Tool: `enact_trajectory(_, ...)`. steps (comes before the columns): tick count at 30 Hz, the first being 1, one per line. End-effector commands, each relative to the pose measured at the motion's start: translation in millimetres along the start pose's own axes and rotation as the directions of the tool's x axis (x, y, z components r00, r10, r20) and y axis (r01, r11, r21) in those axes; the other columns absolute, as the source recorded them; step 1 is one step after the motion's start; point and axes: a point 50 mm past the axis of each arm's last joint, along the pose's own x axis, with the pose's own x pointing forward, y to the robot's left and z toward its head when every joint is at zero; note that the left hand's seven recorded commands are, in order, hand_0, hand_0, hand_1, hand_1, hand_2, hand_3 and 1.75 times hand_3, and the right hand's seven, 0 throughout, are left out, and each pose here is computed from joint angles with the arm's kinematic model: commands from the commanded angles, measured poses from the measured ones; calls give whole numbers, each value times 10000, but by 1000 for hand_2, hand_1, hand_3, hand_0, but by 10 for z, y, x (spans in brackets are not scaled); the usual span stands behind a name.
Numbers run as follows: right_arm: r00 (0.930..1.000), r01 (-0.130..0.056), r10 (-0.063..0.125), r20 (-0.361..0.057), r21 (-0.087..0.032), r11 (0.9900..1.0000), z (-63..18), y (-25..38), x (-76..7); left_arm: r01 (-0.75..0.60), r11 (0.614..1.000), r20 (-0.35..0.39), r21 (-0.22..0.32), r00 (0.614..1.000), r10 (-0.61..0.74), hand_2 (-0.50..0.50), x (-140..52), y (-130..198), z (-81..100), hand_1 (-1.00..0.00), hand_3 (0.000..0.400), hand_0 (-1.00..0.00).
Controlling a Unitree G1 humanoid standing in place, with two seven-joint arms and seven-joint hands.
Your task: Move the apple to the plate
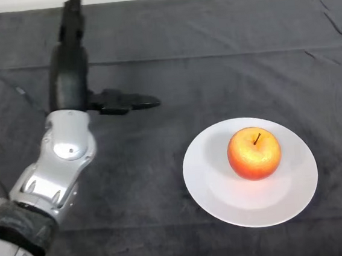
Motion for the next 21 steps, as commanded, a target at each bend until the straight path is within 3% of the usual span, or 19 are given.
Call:
enact_trajectory(1, 9995, -240, 237, 211, 144, 9996, 22, 71, 27, -587, 9976, 403, 365, 9975, 572, 0, 7, 310, 13, 0, 0, 0)
enact_trajectory(9, 9995, -238, 235, 209, 134, 9996, 21, 71, 26, -1838, 9825, 407, 317, 9824, 1824, 0, -44, 758, 1, 0, 0, 0)
enact_trajectory(21, 9995, -234, 232, 206, 118, 9997, 20, 71, 26, -3638, 9309, 471, 321, 9309, 3621, 0, -276, 1334, -29, 0, 0, 0)
